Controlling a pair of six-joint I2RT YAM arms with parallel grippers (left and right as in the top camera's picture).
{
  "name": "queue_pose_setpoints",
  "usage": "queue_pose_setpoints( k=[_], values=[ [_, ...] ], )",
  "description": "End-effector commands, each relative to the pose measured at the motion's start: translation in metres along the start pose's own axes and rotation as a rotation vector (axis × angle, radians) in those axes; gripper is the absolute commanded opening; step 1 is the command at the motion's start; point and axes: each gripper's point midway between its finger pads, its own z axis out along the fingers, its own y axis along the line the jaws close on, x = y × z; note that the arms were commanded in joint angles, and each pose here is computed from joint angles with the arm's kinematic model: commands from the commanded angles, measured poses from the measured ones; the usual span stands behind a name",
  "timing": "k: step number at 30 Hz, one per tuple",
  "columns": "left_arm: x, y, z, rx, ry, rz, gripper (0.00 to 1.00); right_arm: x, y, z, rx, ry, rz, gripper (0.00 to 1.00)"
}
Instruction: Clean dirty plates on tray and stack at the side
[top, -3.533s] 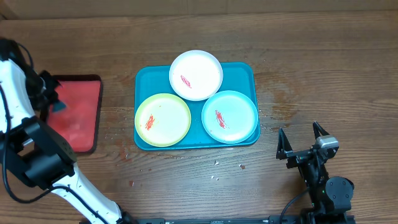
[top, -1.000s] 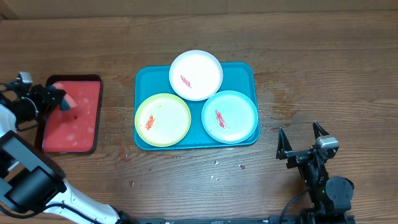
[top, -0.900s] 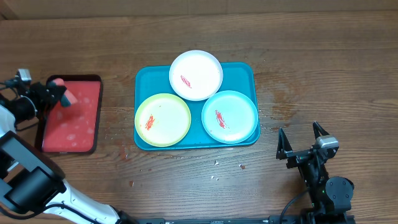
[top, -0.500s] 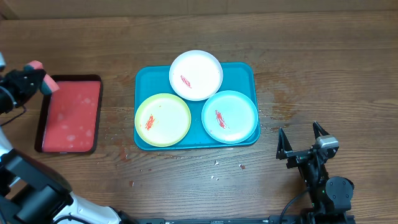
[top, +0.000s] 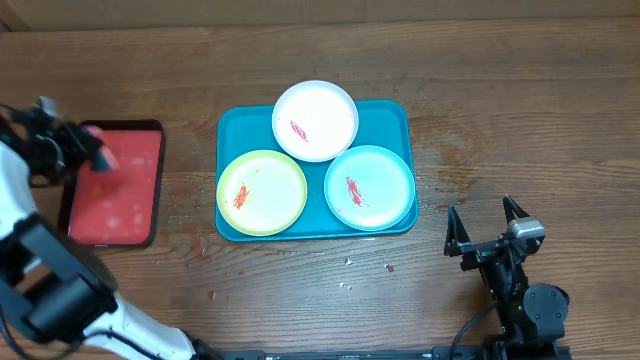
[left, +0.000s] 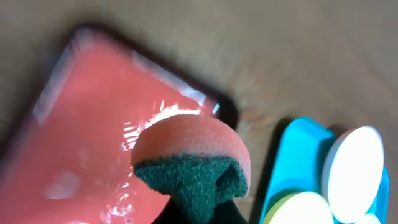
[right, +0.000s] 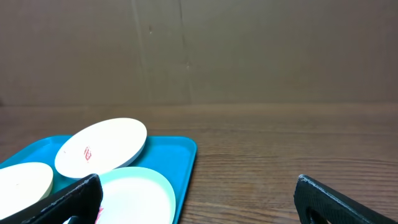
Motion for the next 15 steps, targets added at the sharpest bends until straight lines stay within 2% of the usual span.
queue_pose_setpoints(
  k=[1,6,10,15],
  values=[
    [-0.031,-0.04,-0.06,-0.049,-0.162,0.195,0.04,0.001,-0.003,0.0,0.015,-0.006,-0.001,1.0],
    [-0.001,0.004,0.002,-0.173,-0.051,0.158,0.04,0.001,-0.003,0.0,0.015,-0.006,-0.001,1.0],
    [0.021,0.023,0.037,-0.157,0.034,0.06,0.04,0.001,-0.003,0.0,0.015,-0.006,-0.001,1.0],
    [-0.016,-0.017,-0.02,-0.113,-0.048,0.05,0.04,0.001,-0.003,0.0,0.015,-0.006,-0.001,1.0]
  ],
)
